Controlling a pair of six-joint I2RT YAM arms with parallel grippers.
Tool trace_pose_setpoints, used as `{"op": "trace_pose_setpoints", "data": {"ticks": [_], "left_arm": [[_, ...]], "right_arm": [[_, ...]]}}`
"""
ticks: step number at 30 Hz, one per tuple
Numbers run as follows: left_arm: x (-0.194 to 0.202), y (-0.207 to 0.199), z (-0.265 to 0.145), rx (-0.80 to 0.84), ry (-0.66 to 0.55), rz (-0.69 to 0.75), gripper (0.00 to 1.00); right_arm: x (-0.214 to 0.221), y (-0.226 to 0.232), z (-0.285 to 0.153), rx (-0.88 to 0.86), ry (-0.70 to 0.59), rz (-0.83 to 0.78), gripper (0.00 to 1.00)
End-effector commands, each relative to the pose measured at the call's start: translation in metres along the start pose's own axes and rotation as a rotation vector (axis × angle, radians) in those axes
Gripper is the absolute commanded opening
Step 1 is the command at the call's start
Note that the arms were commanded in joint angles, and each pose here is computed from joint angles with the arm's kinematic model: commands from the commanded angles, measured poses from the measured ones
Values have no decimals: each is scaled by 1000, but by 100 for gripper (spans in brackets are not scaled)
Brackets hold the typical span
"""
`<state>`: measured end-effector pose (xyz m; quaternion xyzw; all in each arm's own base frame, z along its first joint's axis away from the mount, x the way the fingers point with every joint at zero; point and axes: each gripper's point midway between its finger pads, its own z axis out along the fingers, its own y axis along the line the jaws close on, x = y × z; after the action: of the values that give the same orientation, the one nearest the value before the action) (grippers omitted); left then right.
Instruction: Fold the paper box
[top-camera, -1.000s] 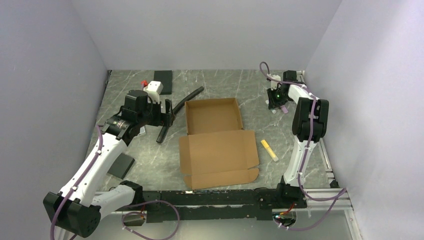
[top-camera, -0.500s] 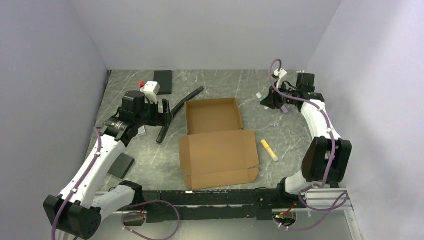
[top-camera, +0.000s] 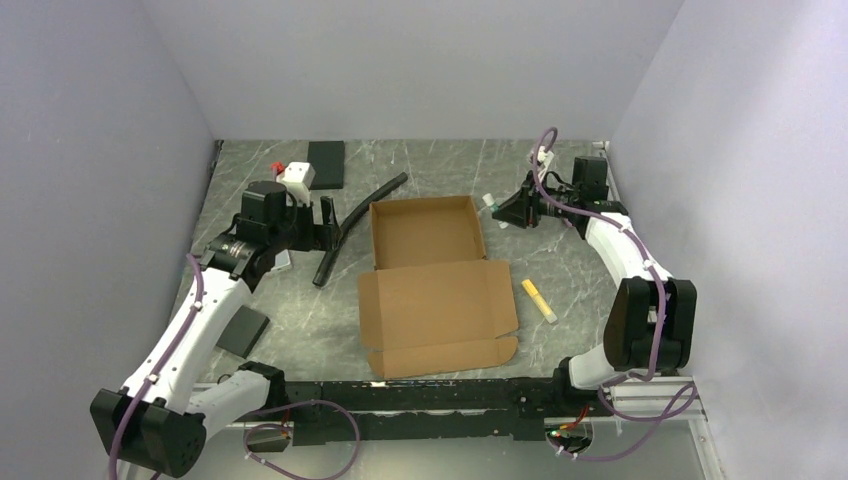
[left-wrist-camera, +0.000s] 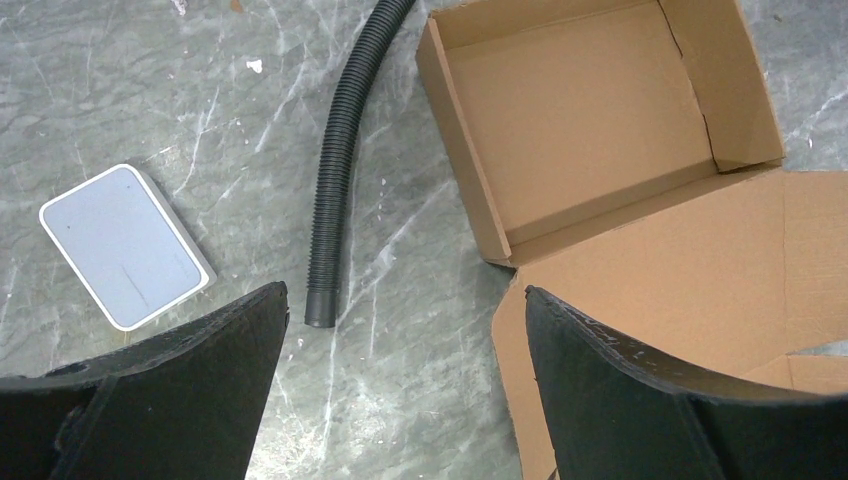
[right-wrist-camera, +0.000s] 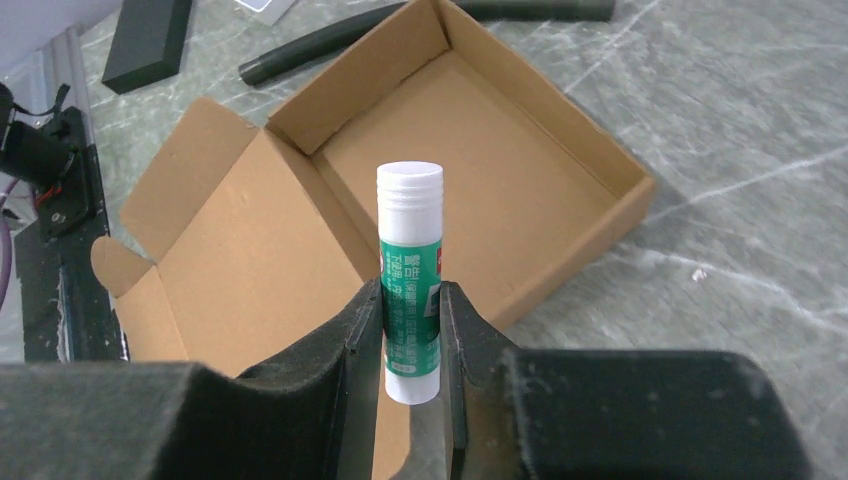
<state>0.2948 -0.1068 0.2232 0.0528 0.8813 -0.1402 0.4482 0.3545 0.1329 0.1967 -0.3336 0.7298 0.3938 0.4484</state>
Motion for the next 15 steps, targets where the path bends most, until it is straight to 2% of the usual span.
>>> {"op": "trace_pose_setpoints", "data": {"ticks": [1,12,15], "left_arm": [[-10,0,2,12,-36,2,92],[-9,-1,6,26,-24,-17,92],[-10,1,5,25,-24,-18,92]], "right_arm": [[-10,7,13,-32,-31,-44,0],[15,0,60,46,101,-28,0],[17,-5,69,86,128,-26,11]]}}
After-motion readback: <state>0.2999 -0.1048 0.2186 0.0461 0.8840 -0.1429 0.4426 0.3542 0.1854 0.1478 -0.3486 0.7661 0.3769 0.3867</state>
